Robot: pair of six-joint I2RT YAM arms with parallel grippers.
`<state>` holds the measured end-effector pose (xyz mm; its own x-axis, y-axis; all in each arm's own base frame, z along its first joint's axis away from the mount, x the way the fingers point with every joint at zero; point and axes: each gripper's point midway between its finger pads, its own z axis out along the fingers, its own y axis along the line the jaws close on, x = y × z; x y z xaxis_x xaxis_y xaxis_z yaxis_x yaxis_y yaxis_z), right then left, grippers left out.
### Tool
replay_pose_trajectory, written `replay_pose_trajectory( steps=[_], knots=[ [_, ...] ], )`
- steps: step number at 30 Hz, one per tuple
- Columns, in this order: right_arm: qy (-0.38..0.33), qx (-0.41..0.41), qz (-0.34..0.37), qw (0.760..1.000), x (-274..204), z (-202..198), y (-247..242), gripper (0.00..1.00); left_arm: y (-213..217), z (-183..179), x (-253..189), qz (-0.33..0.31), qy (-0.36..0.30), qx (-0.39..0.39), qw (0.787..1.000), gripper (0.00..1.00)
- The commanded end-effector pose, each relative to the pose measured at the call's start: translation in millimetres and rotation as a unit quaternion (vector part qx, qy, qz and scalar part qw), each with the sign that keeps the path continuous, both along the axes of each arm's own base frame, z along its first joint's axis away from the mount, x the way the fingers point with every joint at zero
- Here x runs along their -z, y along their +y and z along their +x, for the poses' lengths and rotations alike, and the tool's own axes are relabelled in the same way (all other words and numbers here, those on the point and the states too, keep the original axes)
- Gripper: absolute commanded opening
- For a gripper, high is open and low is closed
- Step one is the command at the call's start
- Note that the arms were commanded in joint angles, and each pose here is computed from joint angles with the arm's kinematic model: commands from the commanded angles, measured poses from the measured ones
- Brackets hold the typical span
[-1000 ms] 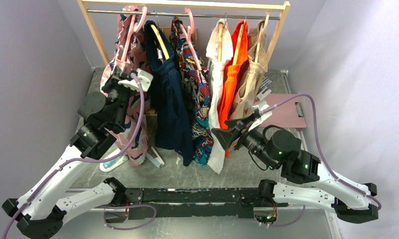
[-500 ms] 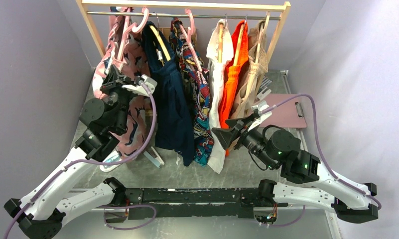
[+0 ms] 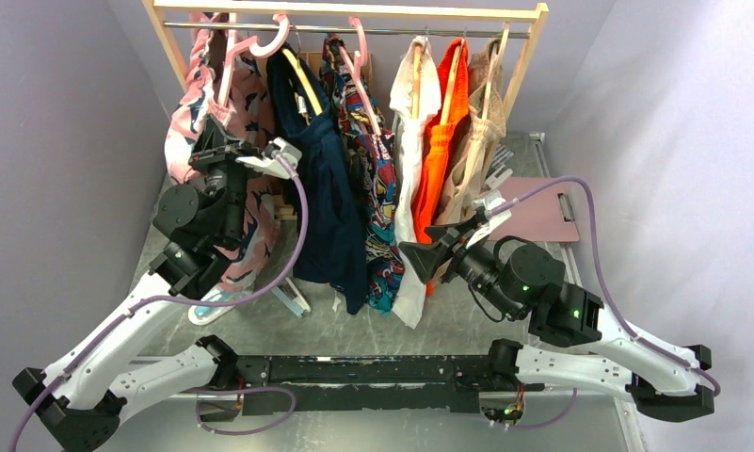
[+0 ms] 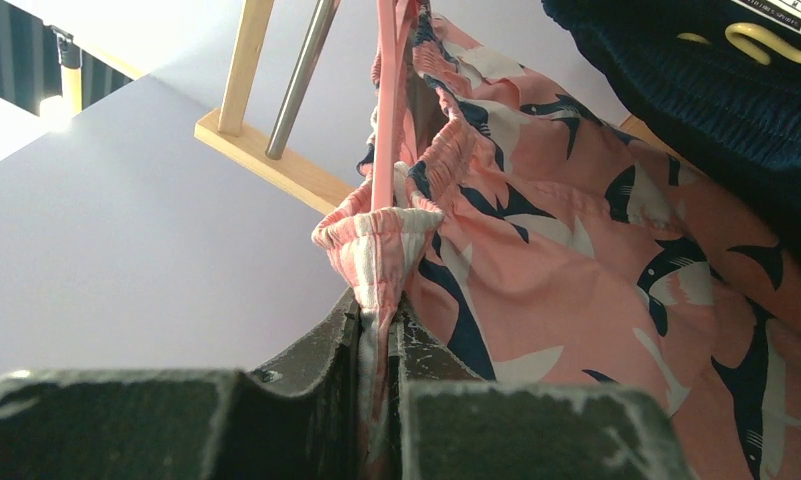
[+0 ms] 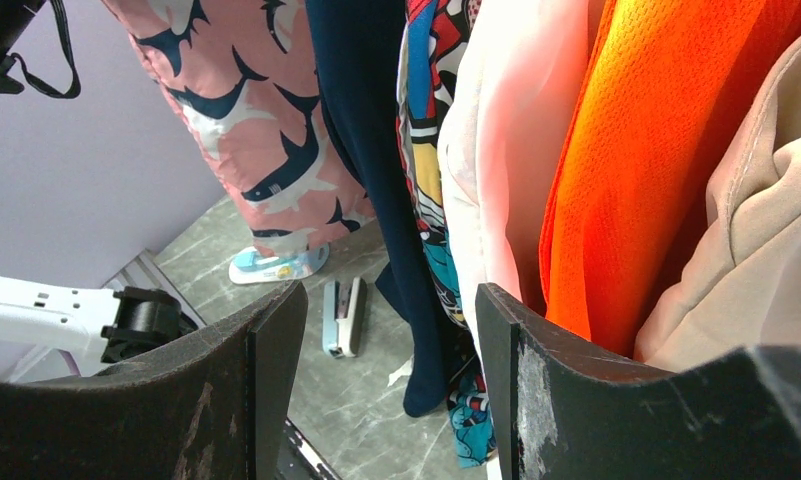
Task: Place the shorts on the hanger
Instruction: Place the hanger at the clothesline.
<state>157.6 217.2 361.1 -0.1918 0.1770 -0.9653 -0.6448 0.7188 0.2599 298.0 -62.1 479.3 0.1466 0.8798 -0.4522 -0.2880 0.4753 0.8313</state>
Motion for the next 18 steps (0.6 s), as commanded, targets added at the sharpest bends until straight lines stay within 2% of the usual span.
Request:
replay_pose_trajectory(
  steps=[1, 7, 13, 18],
  knots=[
    [-0.008, 0.007, 0.005, 1.000, -9.7, 0.8, -5.5, 0.66, 9.4, -11.9, -35.1, -0.026, -0.062, -0.001, 0.998, 0.07],
    [-0.006, 0.005, 0.006, 1.000, -9.0, -0.2, -5.8, 0.66, 9.5, -6.5, -21.0, -0.043, -0.057, 0.002, 0.997, 0.07],
    [-0.002, 0.001, 0.009, 1.000, -8.6, -1.8, -4.8, 0.66, 8.2, 8.4, 17.7, -0.067, -0.012, 0.010, 0.998, 0.07],
    [0.003, 0.001, 0.014, 1.000, -7.8, -2.8, -6.1, 0.66, 12.6, 14.2, 22.9, -0.095, -0.011, 0.017, 0.995, 0.07]
  ],
)
